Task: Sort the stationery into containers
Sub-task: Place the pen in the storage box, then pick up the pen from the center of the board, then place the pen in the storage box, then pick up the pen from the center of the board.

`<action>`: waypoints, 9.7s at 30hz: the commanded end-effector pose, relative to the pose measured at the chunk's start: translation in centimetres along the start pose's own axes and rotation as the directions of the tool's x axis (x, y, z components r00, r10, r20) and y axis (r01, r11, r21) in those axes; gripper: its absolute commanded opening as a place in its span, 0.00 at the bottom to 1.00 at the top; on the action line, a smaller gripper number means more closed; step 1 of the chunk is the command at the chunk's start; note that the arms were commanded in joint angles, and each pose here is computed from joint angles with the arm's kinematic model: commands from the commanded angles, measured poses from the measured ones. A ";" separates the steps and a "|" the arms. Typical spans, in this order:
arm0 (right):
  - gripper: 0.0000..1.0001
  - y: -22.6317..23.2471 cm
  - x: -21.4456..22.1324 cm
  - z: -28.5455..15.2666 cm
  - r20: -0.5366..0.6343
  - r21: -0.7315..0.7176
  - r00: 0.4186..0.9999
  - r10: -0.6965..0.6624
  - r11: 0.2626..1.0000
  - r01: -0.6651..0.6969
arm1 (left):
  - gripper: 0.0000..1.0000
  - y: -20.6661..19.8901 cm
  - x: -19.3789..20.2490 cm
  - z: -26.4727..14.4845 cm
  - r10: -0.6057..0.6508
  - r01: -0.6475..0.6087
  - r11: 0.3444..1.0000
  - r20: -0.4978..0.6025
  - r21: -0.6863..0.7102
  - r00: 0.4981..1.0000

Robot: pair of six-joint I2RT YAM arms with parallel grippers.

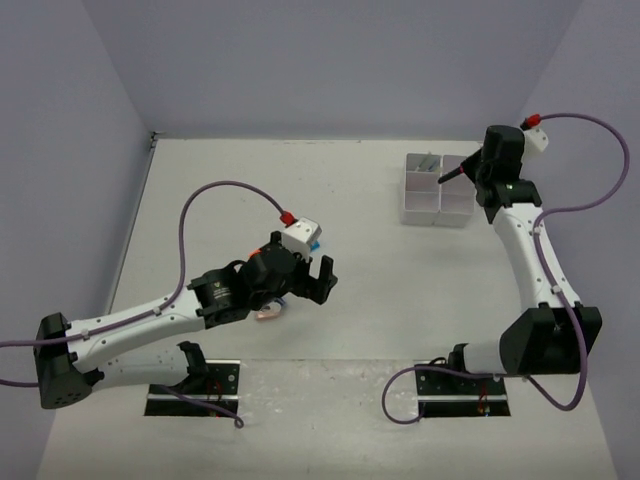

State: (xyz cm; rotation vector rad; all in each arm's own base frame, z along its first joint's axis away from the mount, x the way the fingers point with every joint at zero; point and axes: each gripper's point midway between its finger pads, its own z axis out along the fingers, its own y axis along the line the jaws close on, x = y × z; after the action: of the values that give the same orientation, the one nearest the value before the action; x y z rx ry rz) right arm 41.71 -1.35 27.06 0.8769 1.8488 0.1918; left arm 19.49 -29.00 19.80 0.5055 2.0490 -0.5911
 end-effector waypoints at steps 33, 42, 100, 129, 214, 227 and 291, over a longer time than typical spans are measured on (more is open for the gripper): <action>0.21 -4.7 -3.5 12.9 0.415 0.338 0.904 0.102 0.905 -0.258 | 1.00 3.4 0.4 -4.5 -0.010 0.010 0.995 -0.005 -0.096 1.000; 0.66 -2.2 -4.2 11.6 0.349 0.264 0.932 0.093 0.945 -0.193 | 1.00 4.8 -0.5 -2.3 0.012 -0.022 0.982 -0.051 -0.186 0.999; 0.58 6.3 22.8 -18.7 -0.466 -0.735 0.795 -0.389 0.671 -0.103 | 0.00 -3.3 -1.4 5.9 0.155 -0.118 0.901 -0.056 0.417 0.986; 0.00 5.5 15.9 -10.5 -0.310 -0.495 0.933 -0.183 0.869 0.006 | 1.00 0.3 -2.4 4.6 0.122 -0.100 0.979 -0.112 0.179 0.986; 0.99 8.8 14.0 -17.0 -0.190 -0.801 0.911 -0.366 0.594 0.071 | 0.45 25.0 11.2 10.7 -0.350 0.032 0.875 -0.585 -0.484 0.732; 0.99 7.4 18.4 -18.1 -0.281 -0.864 0.874 -0.396 0.500 -0.052 | 0.00 23.7 10.0 13.5 -0.383 0.089 0.869 -0.546 -0.488 0.745; 0.00 1.9 22.4 -26.5 -0.180 -0.909 0.512 -0.840 0.341 0.241 | 1.00 -2.9 -9.2 -5.2 -0.128 -0.025 0.793 0.207 0.609 0.970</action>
State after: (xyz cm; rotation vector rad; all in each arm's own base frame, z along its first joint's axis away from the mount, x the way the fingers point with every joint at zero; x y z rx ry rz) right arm 19.85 21.92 23.29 -0.4108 2.1495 0.8319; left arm 24.75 -28.07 26.75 0.2186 1.9639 -1.1202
